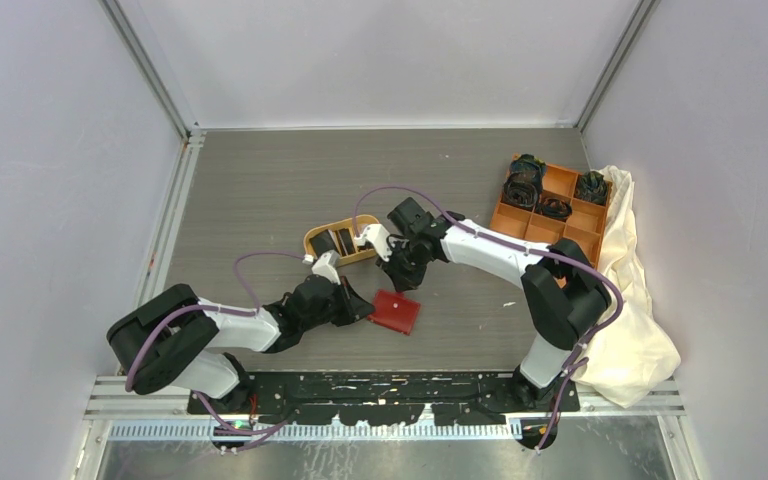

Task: Put the credit cards into the card holder
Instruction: Close the card holder at the center of the board.

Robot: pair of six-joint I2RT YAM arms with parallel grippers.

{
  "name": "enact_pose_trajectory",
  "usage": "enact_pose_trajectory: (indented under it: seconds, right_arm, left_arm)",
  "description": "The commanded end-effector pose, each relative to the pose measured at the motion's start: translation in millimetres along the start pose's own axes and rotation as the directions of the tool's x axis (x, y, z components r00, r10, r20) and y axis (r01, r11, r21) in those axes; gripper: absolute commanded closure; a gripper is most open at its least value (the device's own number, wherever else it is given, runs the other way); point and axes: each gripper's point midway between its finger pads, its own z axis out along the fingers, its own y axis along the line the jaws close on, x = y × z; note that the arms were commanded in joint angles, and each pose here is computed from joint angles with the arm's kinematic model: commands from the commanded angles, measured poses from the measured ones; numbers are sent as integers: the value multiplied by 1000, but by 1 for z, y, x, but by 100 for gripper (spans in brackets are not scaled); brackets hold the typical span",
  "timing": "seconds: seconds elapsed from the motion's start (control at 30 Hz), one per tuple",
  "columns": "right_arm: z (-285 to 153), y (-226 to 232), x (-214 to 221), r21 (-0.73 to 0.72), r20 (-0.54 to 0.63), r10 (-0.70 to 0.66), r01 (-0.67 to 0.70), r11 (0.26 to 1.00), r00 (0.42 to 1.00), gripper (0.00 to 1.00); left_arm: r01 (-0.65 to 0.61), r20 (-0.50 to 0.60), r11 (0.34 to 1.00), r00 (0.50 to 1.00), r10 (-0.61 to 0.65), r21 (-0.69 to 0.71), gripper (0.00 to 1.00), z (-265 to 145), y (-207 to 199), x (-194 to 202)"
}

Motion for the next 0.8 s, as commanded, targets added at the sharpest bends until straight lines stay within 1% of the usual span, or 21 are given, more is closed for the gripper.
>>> enact_pose_trajectory:
  seconds: [0.0, 0.23, 0.4, 0.77]
  right_arm:
    - [-7, 0, -18, -13, 44, -2, 2, 1000, 999, 99]
    - [-7, 5, -16, -41, 37, 0, 1, 999, 999, 99]
    - [-8, 22, -14, -121, 44, -17, 22, 992, 999, 99]
    - [9, 32, -1, -92, -41, -113, 109, 990, 993, 99]
  left_arm:
    - [3, 20, 999, 1000, -4, 40, 100, 1, -11, -5]
    - [4, 22, 999, 1000, -5, 42, 100, 0, -12, -6]
    - [7, 25, 999, 1000, -8, 46, 100, -1, -14, -7]
    - [5, 28, 999, 1000, -7, 51, 100, -5, -15, -8]
